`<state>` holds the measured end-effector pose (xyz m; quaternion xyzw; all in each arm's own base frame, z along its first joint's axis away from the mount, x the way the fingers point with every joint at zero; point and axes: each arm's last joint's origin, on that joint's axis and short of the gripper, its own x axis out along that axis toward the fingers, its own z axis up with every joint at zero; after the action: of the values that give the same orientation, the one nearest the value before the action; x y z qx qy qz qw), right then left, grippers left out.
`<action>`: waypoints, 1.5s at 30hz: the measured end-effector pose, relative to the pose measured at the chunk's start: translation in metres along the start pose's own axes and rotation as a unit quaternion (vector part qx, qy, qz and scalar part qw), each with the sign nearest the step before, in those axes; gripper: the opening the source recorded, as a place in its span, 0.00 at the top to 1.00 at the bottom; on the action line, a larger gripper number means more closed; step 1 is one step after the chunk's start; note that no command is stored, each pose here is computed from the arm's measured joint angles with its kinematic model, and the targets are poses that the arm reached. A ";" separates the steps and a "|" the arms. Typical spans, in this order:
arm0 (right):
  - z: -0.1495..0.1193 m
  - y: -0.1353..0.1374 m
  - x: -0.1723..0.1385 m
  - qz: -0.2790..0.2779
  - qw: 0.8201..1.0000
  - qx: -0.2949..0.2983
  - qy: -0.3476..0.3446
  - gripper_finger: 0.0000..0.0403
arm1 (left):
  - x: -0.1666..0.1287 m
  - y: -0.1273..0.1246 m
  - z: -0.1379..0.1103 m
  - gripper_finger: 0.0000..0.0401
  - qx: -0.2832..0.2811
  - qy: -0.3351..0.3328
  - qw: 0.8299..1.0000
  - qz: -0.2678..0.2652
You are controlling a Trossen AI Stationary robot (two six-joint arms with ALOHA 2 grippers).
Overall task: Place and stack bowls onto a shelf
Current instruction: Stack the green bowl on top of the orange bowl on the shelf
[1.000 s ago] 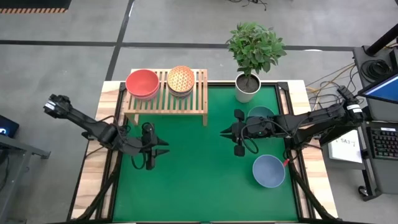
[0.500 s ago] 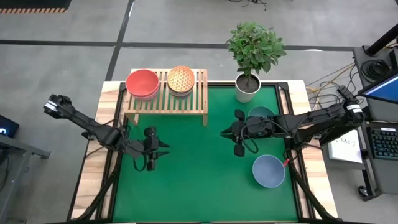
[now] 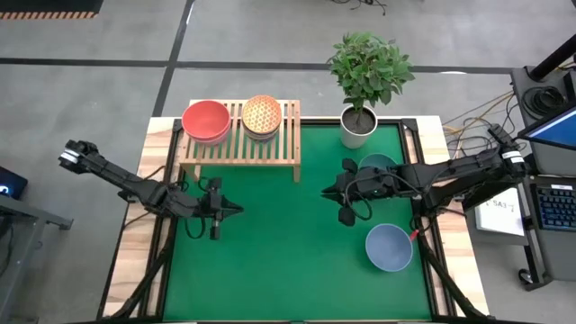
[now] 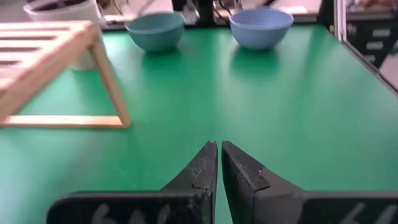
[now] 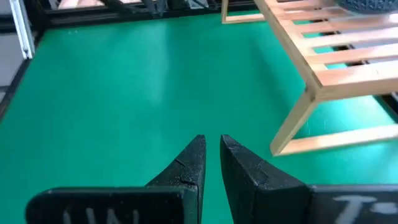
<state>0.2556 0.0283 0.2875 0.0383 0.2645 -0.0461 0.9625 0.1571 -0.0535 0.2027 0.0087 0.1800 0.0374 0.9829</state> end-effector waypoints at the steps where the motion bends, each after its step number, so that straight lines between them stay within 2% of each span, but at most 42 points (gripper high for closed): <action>1: 0.002 0.000 -0.002 -0.001 1.000 0.010 0.005 0.91 | -0.001 0.003 -0.003 0.99 -0.001 -0.012 1.000 0.003; 8: 0.010 0.003 -0.012 0.040 0.990 0.118 0.061 0.91 | -0.007 0.017 -0.018 1.00 0.004 -0.070 0.997 0.020; 13: 0.007 0.008 -0.014 0.067 0.973 0.200 0.093 0.91 | -0.009 0.022 -0.018 1.00 0.015 -0.095 0.995 0.032; 22: 0.000 0.022 -0.018 0.072 0.944 0.294 0.132 0.91 | -0.010 0.022 -0.016 1.00 0.033 -0.102 0.994 0.035; 25: -0.011 0.018 -0.020 0.028 0.929 0.320 0.183 0.91 | -0.009 0.022 -0.016 1.00 0.033 -0.101 0.994 0.037; 29: -0.030 -0.002 -0.027 -0.108 0.898 0.348 0.248 0.91 | -0.009 0.023 -0.017 1.00 0.031 -0.100 0.993 0.057; 32: -0.035 -0.018 -0.029 -0.185 0.881 0.355 0.252 0.91 | -0.009 0.024 -0.017 1.00 0.032 -0.100 0.992 0.071; 38: -0.033 -0.043 -0.025 -0.212 0.883 0.333 0.252 0.90 | -0.011 0.025 -0.015 1.00 0.028 -0.106 0.991 0.083; 45: -0.041 -0.066 -0.011 -0.231 0.868 0.312 0.310 0.80 | -0.015 0.026 -0.013 1.00 0.021 -0.119 0.989 0.083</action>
<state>0.2186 -0.0328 0.2546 0.2869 0.5220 -0.3334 0.7308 0.1370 -0.0283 0.1965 0.0487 0.0613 0.1138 0.9904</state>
